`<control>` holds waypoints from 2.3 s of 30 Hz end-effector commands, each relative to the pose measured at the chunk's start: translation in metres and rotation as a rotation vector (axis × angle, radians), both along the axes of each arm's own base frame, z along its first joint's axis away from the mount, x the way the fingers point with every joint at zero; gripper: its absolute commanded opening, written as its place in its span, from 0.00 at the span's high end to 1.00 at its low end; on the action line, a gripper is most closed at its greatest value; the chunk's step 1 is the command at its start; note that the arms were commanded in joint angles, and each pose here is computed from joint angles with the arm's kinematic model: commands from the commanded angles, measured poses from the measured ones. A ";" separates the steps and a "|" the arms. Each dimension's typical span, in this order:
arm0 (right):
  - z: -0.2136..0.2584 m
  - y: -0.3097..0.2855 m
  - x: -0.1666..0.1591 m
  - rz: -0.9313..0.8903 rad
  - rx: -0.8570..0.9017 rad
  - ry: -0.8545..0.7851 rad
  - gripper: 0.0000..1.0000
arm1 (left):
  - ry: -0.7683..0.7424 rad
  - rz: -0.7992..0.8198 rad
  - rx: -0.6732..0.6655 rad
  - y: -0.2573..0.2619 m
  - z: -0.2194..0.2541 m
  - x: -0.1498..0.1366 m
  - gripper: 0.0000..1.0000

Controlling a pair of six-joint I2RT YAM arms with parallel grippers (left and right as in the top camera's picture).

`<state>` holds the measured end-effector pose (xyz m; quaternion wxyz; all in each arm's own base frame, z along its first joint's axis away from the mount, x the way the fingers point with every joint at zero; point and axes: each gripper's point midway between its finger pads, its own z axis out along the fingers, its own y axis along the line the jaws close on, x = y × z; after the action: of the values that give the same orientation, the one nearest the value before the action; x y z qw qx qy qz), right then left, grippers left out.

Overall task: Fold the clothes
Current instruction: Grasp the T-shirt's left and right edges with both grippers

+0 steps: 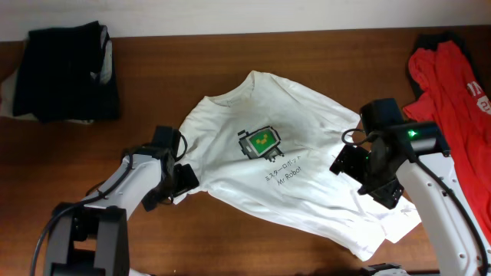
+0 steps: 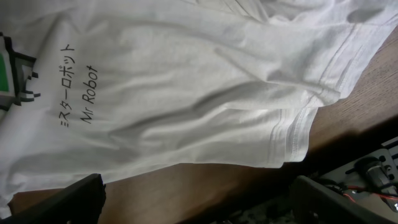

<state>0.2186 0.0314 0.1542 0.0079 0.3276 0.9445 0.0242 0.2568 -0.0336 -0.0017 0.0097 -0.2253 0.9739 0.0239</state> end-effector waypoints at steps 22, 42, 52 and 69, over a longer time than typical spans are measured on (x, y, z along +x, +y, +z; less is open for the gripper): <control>-0.064 0.008 -0.035 -0.018 0.048 0.141 0.01 | -0.146 0.280 -0.021 0.062 -0.005 0.037 0.99; -0.124 0.059 -0.022 0.172 0.035 0.204 0.18 | -0.135 0.456 -0.030 0.109 -0.006 0.025 0.99; -0.163 0.027 -0.006 0.026 0.039 0.282 0.39 | -0.135 0.456 -0.030 0.109 -0.006 0.025 0.99; -0.134 -0.034 0.116 -0.108 0.051 -0.126 0.96 | -0.140 0.439 -0.234 0.075 -0.003 0.034 0.99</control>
<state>0.2945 0.0399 -0.0003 -0.0045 0.3601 0.9291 0.0843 0.2913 0.0597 -0.0018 0.0658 -0.4313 0.8982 -0.0547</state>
